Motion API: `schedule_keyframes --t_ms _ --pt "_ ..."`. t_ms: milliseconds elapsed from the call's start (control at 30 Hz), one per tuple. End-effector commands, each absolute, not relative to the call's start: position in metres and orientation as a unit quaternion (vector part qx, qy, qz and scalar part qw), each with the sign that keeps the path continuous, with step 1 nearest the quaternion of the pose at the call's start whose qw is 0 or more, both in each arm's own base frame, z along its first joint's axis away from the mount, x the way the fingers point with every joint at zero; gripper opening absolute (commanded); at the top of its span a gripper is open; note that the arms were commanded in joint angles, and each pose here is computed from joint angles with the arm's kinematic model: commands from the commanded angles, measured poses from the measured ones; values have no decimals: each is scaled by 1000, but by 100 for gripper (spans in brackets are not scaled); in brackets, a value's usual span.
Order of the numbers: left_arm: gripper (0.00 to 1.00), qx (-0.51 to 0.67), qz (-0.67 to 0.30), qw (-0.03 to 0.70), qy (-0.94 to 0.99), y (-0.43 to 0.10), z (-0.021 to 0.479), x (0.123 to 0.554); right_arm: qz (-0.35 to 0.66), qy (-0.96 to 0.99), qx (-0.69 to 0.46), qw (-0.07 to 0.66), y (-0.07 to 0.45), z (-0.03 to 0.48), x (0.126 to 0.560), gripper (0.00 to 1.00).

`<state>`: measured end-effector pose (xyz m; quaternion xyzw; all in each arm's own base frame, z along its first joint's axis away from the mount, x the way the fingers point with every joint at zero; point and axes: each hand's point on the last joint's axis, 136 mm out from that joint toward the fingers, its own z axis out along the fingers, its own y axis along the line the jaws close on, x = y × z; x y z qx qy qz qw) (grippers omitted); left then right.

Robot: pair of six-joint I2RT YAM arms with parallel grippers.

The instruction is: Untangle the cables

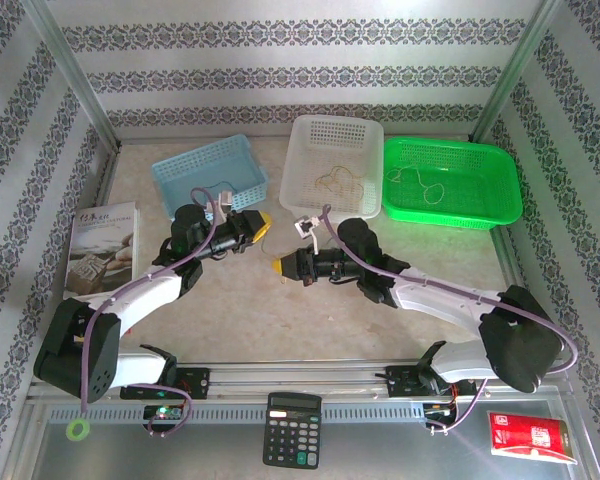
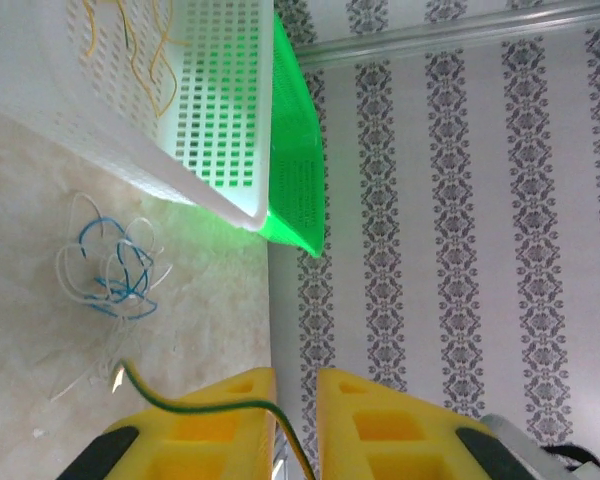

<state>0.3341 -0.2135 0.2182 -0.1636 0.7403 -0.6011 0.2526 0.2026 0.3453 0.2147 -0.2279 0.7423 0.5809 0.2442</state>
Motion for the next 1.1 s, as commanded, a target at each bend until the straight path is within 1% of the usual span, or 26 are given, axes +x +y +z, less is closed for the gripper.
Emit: schedule_keyframes --t_ms 0,167,433,600,700,833,900,1067 --pt "12 -144 -604 298 726 -202 249 346 577 739 -237 255 342 213 197 0" --pt "0 -133 -605 331 712 -188 283 355 558 757 -229 252 334 194 197 0" --pt "0 -100 -639 376 664 -186 346 355 525 790 -209 239 331 157 206 0" --pt "0 -88 -659 393 635 -184 374 347 498 813 -176 246 324 145 226 0" --pt "0 -81 -662 399 629 -183 380 340 489 815 -151 271 316 157 249 0" --pt "1 -79 -658 407 629 -180 379 334 479 807 -131 321 304 199 284 0" --pt "4 -79 -653 408 633 -180 375 332 473 800 -120 349 296 222 302 0" --pt "17 -82 -634 415 647 -177 360 331 465 776 -85 417 267 277 343 0"
